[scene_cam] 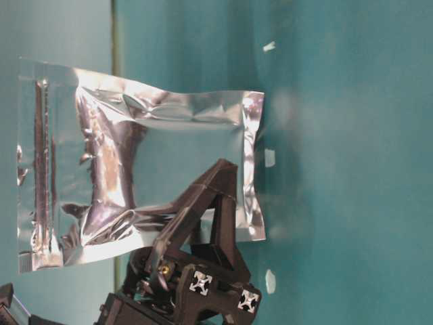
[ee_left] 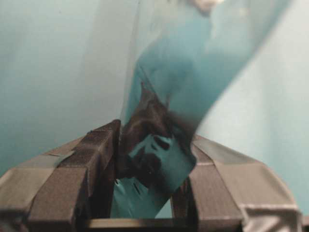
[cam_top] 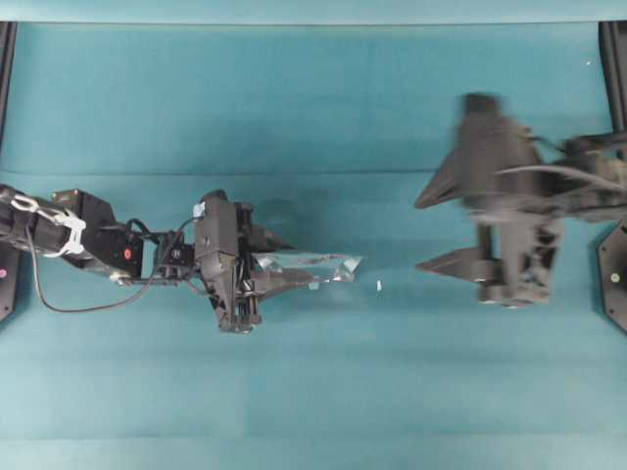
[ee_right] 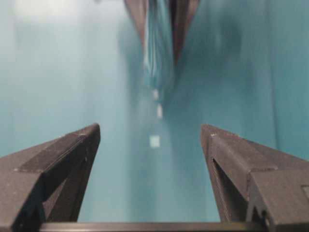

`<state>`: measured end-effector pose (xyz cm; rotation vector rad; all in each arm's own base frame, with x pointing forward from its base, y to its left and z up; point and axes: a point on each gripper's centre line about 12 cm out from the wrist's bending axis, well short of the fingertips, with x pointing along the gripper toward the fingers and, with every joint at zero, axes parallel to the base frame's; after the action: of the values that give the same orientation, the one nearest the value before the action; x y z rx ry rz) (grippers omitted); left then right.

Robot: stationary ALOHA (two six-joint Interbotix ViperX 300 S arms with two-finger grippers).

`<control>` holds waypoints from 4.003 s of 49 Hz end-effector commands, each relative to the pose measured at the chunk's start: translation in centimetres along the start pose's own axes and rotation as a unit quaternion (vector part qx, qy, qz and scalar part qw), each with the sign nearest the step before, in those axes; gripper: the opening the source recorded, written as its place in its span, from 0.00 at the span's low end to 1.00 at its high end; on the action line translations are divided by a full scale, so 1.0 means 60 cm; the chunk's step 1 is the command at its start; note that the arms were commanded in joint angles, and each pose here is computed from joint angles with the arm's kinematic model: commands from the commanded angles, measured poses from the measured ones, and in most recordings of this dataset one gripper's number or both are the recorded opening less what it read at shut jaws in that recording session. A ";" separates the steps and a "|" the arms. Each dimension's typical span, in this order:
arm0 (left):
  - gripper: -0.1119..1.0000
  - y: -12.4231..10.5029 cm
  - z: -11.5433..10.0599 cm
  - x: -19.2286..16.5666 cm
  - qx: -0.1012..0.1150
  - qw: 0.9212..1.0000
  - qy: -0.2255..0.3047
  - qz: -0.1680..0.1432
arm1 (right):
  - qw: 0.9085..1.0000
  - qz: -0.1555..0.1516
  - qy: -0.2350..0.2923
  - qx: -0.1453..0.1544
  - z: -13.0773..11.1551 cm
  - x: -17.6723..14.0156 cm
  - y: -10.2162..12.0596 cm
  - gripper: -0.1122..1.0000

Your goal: Hand over the silver zip bag and make it stand upright.

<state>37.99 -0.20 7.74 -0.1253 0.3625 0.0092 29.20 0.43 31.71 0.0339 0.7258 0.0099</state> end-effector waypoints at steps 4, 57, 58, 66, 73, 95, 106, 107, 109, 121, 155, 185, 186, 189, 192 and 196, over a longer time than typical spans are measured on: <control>0.41 -0.008 0.007 0.001 0.002 1.000 -0.004 -0.007 | 0.997 0.003 -0.074 0.005 -0.004 -0.034 0.001 0.93; 0.41 -0.014 0.009 0.001 0.003 1.000 -0.002 -0.010 | 0.998 0.003 -0.057 0.020 -0.049 -0.024 -0.001 0.93; 0.41 -0.014 0.010 0.002 0.003 1.000 -0.003 -0.011 | 0.998 0.003 -0.057 0.020 -0.049 -0.024 -0.001 0.93; 0.41 -0.014 0.010 0.002 0.003 1.000 -0.003 -0.011 | 0.998 0.003 -0.056 0.019 -0.049 -0.024 -0.001 0.93; 0.41 -0.013 0.008 0.001 0.003 1.000 -0.002 -0.010 | 0.998 0.002 -0.054 0.020 -0.052 -0.023 -0.001 0.93; 0.41 -0.013 0.009 0.002 0.004 1.000 0.001 -0.010 | 0.998 0.002 -0.051 0.020 -0.056 -0.020 -0.001 0.93; 0.41 -0.013 0.006 0.001 0.004 1.000 0.004 -0.010 | 0.999 0.002 -0.051 0.020 -0.057 -0.019 -0.001 0.93; 0.41 -0.013 0.006 0.001 0.004 1.000 0.004 -0.010 | 0.999 0.002 -0.051 0.020 -0.057 -0.019 -0.001 0.93; 0.41 -0.013 0.008 0.002 0.004 1.000 0.002 -0.010 | 0.998 0.002 -0.051 0.021 -0.057 -0.020 -0.001 0.93; 0.41 -0.013 0.009 0.002 0.004 1.000 0.001 -0.010 | 0.999 0.002 -0.050 0.021 -0.059 -0.019 -0.001 0.93; 0.41 -0.013 0.008 0.002 0.001 1.000 0.002 -0.010 | 0.999 0.003 -0.049 0.022 -0.061 -0.018 -0.001 0.93; 0.41 -0.013 0.006 0.001 0.001 1.000 0.004 -0.010 | 0.999 0.002 -0.047 0.021 -0.068 -0.014 -0.001 0.93; 0.41 -0.013 0.006 0.001 0.001 1.000 0.004 -0.010 | 0.999 0.002 -0.047 0.021 -0.068 -0.014 -0.001 0.93; 0.41 -0.013 0.006 0.001 0.001 1.000 0.004 -0.010 | 0.999 0.002 -0.046 0.021 -0.068 -0.013 -0.002 0.93; 0.41 -0.013 0.006 0.001 0.002 1.000 0.004 -0.010 | 0.999 0.002 -0.047 0.021 -0.068 -0.014 -0.002 0.93; 0.41 -0.013 0.005 0.001 0.001 1.000 0.007 -0.009 | 0.999 0.002 -0.047 0.021 -0.068 -0.013 -0.002 0.93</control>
<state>38.05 -0.44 7.80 -0.1274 0.3782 0.0039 25.80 0.41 28.53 0.0683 0.6569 -0.0022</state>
